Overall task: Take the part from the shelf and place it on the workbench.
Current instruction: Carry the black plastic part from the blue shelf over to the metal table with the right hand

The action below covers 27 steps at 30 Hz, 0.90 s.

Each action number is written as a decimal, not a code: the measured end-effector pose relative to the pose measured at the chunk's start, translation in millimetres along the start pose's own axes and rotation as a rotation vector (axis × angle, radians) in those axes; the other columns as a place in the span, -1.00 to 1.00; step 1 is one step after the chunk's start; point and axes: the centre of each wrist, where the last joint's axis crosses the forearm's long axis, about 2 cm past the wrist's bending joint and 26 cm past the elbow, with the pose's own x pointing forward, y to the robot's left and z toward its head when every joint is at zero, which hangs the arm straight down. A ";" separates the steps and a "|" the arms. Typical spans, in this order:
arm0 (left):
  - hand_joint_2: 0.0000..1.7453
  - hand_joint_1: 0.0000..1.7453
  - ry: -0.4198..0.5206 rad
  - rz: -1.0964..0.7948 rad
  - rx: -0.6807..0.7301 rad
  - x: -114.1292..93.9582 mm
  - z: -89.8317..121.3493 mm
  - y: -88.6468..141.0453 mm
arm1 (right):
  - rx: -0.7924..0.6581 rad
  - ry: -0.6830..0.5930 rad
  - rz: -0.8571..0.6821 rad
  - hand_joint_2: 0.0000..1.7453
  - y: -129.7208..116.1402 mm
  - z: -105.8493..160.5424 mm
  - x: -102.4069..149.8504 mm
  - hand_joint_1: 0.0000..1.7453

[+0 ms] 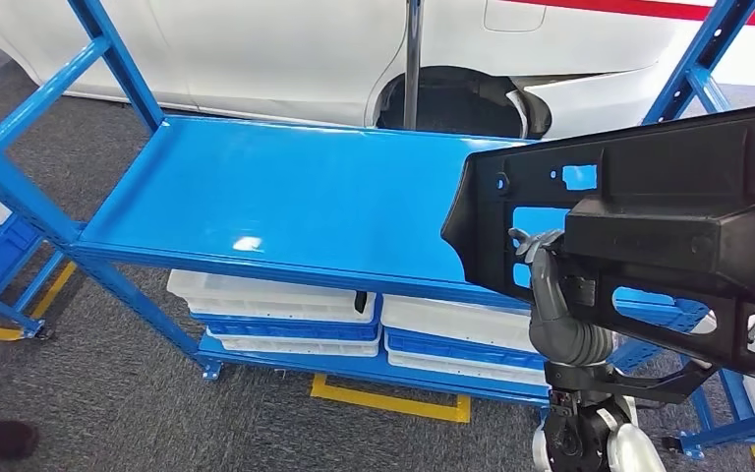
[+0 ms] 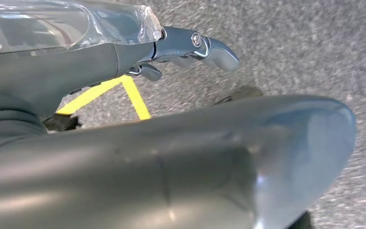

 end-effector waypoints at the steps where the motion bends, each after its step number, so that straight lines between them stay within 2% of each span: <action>1: -1.00 -1.00 0.002 -0.003 -0.001 -0.5 0.2 -0.1 | -0.001 0.001 0.000 1.00 -0.1 0.3 -0.1 1.00; 7: -1.00 -1.00 0.016 -0.007 -0.006 -2.3 0.9 -1.6 | -0.006 0.016 -0.006 1.00 -1.1 3.7 -2.2 1.00; 16: -1.00 -1.00 0.035 0.031 -0.001 -9.8 3.7 -5.4 | 0.058 0.039 -0.098 1.00 1.3 5.0 -7.8 1.00; 27: -1.00 -1.00 0.058 0.027 0.008 -12.8 4.9 -6.8 | 0.023 0.033 -0.127 1.00 0.6 17.1 -13.9 1.00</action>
